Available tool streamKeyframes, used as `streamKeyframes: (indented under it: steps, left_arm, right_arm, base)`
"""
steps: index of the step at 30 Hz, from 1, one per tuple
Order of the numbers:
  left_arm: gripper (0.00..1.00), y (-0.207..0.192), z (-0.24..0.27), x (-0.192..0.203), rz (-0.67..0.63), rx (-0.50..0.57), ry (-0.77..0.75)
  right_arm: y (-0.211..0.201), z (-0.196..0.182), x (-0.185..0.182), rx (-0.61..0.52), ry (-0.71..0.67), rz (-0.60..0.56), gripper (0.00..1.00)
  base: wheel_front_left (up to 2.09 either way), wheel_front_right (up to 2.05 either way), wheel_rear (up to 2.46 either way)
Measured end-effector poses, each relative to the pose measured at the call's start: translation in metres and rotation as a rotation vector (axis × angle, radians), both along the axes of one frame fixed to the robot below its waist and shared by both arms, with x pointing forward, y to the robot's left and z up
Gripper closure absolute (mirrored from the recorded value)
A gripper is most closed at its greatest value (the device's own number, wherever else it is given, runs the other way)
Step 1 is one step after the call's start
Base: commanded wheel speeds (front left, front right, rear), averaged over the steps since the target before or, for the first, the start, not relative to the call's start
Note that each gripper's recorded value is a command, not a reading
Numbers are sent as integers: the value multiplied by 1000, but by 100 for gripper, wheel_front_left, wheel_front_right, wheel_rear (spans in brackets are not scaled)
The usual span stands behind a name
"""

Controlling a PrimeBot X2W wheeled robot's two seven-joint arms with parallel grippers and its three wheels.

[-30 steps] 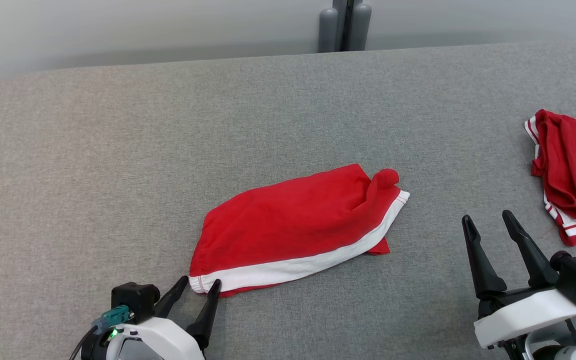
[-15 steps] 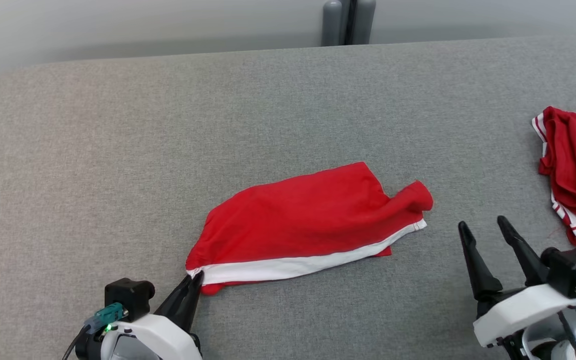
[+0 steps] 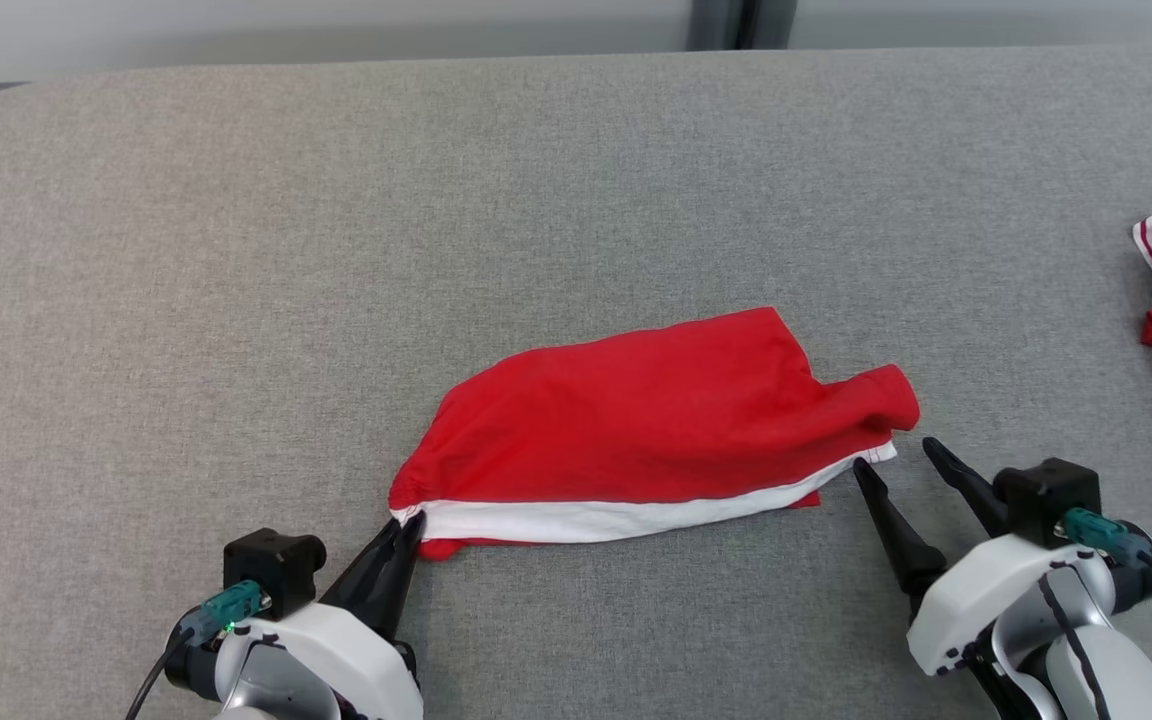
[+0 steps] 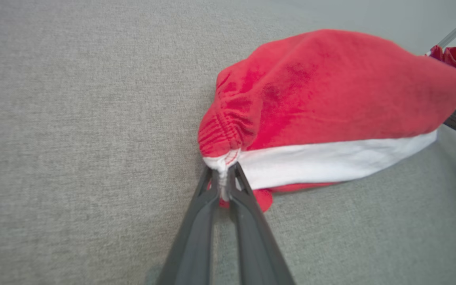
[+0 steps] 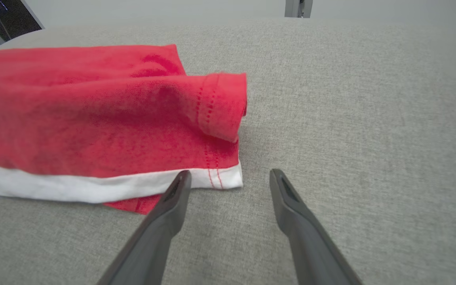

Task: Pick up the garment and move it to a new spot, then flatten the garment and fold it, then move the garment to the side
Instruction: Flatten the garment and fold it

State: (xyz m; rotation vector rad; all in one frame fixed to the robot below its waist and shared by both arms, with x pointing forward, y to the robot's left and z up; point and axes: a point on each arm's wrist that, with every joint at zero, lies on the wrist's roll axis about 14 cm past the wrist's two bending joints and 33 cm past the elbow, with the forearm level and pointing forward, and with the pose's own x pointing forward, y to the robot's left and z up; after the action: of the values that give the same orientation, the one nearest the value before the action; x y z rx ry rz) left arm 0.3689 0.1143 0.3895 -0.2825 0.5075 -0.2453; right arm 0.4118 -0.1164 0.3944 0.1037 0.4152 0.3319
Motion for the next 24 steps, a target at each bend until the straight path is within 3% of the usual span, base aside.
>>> streamKeyframes:
  steps: [3,4,5,6,14,24]
  left_arm:
    - [100,0,-2,0,0,1,4]
    - [100,1,-2,1,0,2,3]
    - [100,1,-2,2,-1,2,1]
    - [100,1,-1,3,0,3,-3]
    - [100,7,12,11,8,10,-53]
    - [98,14,74,39,-48,77,-236]
  right_arm:
    - [7,-6,6,-11,8,32,0]
    - [9,-9,7,-18,16,45,40]
    - [11,-12,7,-19,26,55,59]
    - [12,-15,7,-21,30,62,100]
    - [11,-5,17,10,-17,60,100]
    - [-2,69,31,47,-218,29,100]
  base:
    - [0,0,0]
    - [0,0,0]
    - [0,0,0]
    - [0,0,0]
    - [0,0,0]
    - [0,0,0]
